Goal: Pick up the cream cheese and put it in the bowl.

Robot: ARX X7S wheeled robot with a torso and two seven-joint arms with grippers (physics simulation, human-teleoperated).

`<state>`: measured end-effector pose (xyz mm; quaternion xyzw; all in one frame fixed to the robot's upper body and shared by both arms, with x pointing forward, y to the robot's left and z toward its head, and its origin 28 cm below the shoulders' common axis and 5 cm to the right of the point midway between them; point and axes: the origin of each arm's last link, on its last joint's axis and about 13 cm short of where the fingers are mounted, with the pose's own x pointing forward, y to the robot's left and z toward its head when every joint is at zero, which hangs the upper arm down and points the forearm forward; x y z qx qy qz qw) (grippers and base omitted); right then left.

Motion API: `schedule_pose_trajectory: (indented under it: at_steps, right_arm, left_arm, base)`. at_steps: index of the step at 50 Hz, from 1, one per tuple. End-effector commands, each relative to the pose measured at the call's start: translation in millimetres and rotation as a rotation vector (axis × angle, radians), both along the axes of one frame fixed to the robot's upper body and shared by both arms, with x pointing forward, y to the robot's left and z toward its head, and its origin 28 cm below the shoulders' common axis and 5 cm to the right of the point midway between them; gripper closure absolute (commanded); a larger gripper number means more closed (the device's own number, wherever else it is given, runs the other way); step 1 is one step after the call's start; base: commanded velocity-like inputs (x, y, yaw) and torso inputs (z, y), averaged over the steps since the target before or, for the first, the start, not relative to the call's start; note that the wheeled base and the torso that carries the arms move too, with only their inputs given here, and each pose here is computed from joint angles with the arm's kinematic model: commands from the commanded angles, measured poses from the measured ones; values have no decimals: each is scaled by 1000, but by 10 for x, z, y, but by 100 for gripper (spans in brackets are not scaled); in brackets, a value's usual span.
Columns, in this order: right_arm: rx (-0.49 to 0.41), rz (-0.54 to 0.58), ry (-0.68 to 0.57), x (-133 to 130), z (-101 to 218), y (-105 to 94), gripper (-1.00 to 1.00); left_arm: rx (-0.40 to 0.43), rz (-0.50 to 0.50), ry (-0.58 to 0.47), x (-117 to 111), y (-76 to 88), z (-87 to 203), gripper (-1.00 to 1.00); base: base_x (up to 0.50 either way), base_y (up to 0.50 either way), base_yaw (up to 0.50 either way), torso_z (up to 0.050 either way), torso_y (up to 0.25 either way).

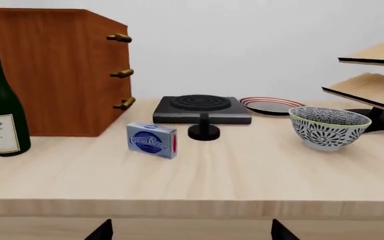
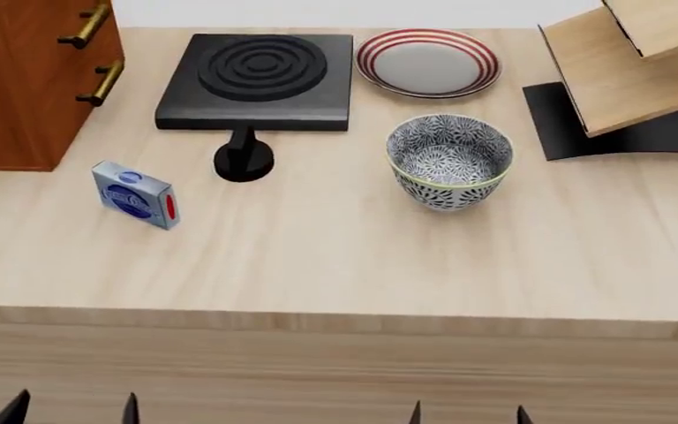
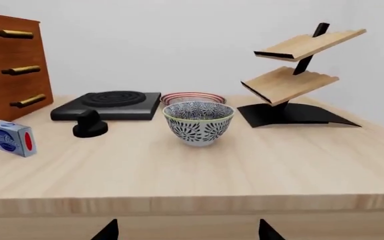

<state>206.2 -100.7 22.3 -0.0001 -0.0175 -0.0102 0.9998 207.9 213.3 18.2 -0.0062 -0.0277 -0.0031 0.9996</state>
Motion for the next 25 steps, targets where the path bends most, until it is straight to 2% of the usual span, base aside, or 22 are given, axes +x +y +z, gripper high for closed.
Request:
schedule_pose_trajectory:
  at_steps: [1,25]
  right_arm:
    - [15,-2,-8,-7,32,-12,-100]
    - [25,-23,-32,-30,98,-31,-100]
  left_arm:
    - [-7,8,-21,-12,28,29,-100]
    - [-37,7,-19,4,65,90,-100]
  base:
    - [0,0,0,50,0]
    - [0,0,0,50,0]
